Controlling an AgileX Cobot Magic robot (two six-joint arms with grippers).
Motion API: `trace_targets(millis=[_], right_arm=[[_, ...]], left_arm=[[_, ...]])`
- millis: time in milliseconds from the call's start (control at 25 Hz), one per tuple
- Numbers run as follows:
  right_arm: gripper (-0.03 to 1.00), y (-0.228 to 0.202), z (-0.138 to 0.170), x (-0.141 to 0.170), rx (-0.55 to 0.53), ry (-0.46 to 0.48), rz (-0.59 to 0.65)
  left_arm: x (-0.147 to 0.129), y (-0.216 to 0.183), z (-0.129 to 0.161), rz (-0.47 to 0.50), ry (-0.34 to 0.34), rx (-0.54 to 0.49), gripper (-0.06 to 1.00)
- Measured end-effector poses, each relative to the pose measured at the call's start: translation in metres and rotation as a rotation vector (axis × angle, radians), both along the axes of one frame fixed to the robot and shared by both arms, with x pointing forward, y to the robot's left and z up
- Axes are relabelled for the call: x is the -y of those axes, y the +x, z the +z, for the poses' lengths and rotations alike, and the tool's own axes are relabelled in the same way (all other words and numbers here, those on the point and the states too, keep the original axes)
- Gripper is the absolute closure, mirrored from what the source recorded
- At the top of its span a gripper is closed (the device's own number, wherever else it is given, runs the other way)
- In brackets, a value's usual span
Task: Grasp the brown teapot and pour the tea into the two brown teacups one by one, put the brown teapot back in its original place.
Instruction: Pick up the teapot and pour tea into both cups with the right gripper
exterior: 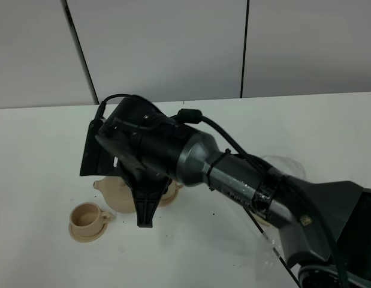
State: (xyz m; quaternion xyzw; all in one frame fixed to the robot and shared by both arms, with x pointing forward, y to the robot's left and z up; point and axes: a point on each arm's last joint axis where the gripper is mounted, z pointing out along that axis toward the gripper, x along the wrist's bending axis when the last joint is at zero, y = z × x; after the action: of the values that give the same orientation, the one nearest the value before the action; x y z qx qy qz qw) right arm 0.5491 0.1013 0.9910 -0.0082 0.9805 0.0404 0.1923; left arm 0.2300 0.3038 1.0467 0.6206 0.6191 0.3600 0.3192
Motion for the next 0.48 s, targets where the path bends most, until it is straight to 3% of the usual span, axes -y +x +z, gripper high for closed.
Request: trace_targets(millis=[480], right_arm=[[0.87, -0.011, -0.008, -0.034, 0.169, -0.027, 0.116]], left_arm=[[0.0, 0.0, 0.0, 0.0, 0.0, 0.0, 0.7]])
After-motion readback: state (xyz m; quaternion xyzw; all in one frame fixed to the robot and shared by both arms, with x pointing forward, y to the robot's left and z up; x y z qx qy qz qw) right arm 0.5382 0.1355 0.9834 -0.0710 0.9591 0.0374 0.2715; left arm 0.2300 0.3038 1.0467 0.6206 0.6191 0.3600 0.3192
